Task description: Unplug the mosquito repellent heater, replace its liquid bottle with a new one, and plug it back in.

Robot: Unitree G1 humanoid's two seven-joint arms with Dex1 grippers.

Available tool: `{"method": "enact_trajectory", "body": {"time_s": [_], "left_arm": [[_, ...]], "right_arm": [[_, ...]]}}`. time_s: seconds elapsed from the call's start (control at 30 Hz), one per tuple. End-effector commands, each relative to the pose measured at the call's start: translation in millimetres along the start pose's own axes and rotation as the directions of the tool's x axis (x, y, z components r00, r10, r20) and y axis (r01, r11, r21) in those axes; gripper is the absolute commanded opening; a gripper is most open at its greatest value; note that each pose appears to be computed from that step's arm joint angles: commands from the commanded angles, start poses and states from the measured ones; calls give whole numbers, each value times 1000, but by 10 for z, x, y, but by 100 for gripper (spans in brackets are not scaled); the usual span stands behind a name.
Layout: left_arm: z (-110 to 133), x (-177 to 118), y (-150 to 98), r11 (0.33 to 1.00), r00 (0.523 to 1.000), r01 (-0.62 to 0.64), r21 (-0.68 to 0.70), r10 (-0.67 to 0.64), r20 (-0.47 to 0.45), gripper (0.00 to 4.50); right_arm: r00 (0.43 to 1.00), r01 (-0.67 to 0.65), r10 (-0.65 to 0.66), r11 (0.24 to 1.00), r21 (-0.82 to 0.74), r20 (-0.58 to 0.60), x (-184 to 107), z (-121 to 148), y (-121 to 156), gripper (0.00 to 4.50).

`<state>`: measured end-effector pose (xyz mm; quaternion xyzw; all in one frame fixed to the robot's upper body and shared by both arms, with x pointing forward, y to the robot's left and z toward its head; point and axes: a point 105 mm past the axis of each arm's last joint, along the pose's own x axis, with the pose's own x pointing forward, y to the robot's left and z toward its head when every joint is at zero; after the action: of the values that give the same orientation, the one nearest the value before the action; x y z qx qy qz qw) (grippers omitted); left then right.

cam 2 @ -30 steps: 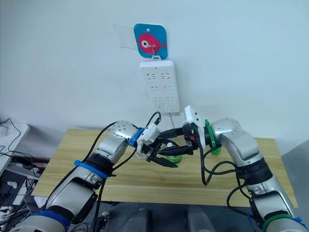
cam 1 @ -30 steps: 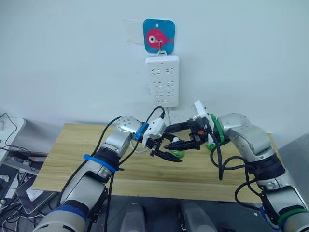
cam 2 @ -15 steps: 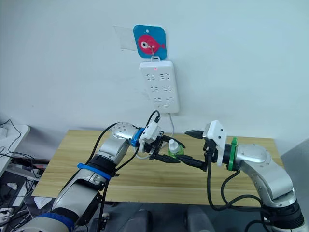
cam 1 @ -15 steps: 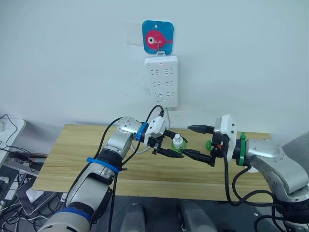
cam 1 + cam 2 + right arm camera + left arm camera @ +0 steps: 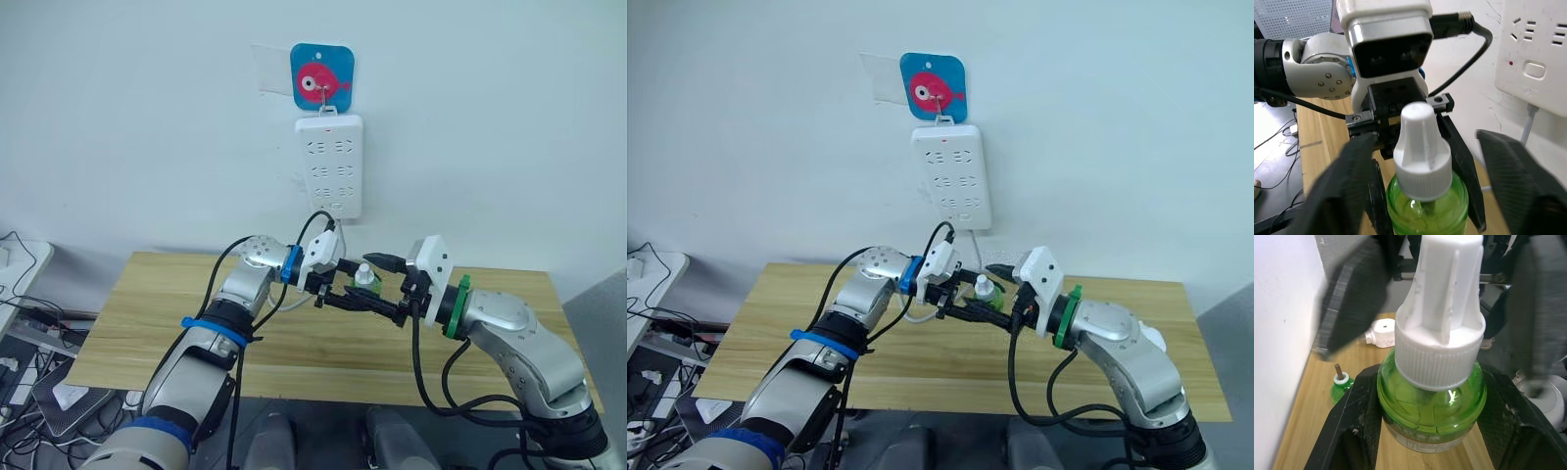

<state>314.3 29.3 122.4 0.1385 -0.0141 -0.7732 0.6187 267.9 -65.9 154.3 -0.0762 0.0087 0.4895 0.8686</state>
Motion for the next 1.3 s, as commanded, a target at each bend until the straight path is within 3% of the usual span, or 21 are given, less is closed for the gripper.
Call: {"method": "enact_trajectory", "body": {"time_s": [0.03,0.1,0.2,0.27,0.37,0.43,0.57,0.67,0.77,1.0,1.2,1.3], "left_arm": [[98,-1,40,999,1000,-1,38,0,16,227],[93,3,39,999,1000,1,36,-2,15,227],[101,10,32,999,1000,9,36,-9,19,227],[122,17,20,999,999,32,33,-32,24,227],[137,4,-20,997,997,75,33,-76,24,227],[133,4,-57,995,995,97,32,-98,19,227],[120,33,-202,989,989,145,27,-145,14,227],[121,32,-260,987,987,159,22,-159,13,227],[123,22,-278,987,987,160,17,-161,12,227],[104,5,-209,991,991,133,10,-133,14,227],[84,-22,-108,997,997,73,-3,-73,25,227],[87,-30,-28,1000,999,23,-14,-22,38,227]], "right_arm": [[999,-10,11,999,-35,41,-37,160,54,179],[999,-17,18,999,-33,40,-45,177,58,110],[998,-45,46,998,-35,40,-41,205,82,107],[983,-180,182,982,-52,34,-1,252,153,107],[897,-441,440,895,-69,-31,-1,229,194,107],[838,-546,541,833,-88,-79,-5,188,164,107],[747,-664,653,741,-104,-121,80,162,69,107],[725,-688,676,719,-100,-129,122,170,-11,107],[709,-704,691,704,-88,-140,120,159,-75,202],[785,-615,605,787,-50,-134,-99,188,-251,440],[906,-409,394,909,-77,-156,-460,180,-334,449],[949,-299,285,949,-100,-135,-500,184,-273,449]]}}
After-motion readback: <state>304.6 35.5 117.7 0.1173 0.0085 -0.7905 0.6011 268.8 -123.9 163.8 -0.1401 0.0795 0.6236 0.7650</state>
